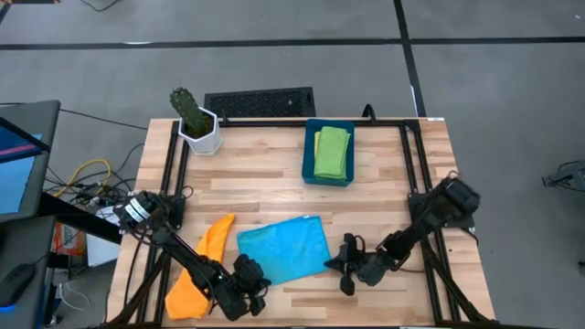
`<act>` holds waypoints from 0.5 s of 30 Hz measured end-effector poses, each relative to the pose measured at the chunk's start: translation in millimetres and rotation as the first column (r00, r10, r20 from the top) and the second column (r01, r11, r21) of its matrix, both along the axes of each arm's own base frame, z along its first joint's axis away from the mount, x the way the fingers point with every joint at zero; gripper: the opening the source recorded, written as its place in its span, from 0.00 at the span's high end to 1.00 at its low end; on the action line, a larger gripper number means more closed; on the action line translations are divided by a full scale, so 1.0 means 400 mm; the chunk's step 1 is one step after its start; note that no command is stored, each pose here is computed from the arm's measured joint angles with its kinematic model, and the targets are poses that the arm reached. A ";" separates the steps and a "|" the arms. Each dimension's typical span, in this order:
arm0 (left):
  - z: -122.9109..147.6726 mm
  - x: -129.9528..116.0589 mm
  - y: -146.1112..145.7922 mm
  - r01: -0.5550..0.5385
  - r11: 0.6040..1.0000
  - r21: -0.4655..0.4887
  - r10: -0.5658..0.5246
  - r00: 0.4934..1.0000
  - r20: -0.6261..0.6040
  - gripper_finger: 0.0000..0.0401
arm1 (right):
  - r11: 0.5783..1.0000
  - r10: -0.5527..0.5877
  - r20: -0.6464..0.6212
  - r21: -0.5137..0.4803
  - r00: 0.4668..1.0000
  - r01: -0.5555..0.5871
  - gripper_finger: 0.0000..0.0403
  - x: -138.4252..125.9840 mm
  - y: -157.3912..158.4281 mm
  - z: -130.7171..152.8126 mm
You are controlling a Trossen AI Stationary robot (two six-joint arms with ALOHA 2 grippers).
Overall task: Fold microfiber towels
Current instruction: Fold the blue towel
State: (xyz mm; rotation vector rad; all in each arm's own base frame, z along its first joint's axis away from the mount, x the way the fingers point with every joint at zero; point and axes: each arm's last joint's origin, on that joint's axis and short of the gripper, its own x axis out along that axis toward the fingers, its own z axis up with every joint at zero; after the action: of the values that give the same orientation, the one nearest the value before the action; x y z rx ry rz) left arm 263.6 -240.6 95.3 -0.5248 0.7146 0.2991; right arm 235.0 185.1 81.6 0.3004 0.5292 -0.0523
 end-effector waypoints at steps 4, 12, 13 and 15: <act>0.007 0.014 0.019 0.054 0.997 0.056 -0.053 0.998 -0.027 1.00 | 0.998 0.017 0.148 -0.061 0.989 -0.008 0.93 0.017 -0.031 0.115; 0.012 0.059 0.074 0.154 0.982 0.107 -0.144 0.984 -0.100 1.00 | 0.997 -0.037 0.236 -0.060 0.971 0.053 0.96 0.014 -0.127 0.072; 0.015 0.063 0.081 0.168 0.979 0.114 -0.156 0.982 -0.105 1.00 | 0.997 -0.032 0.253 -0.053 0.967 0.047 0.96 0.015 -0.134 0.055; 0.022 0.071 0.095 0.194 0.972 0.130 -0.179 0.977 -0.117 1.00 | 1.000 -0.002 0.341 -0.019 0.940 0.009 0.97 0.029 -0.140 0.040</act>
State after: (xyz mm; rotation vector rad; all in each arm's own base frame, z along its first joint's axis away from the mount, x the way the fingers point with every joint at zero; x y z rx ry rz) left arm 292.0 -202.7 104.3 -0.3060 0.8320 0.2002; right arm 246.5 129.3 97.5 0.2832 0.1828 -0.0100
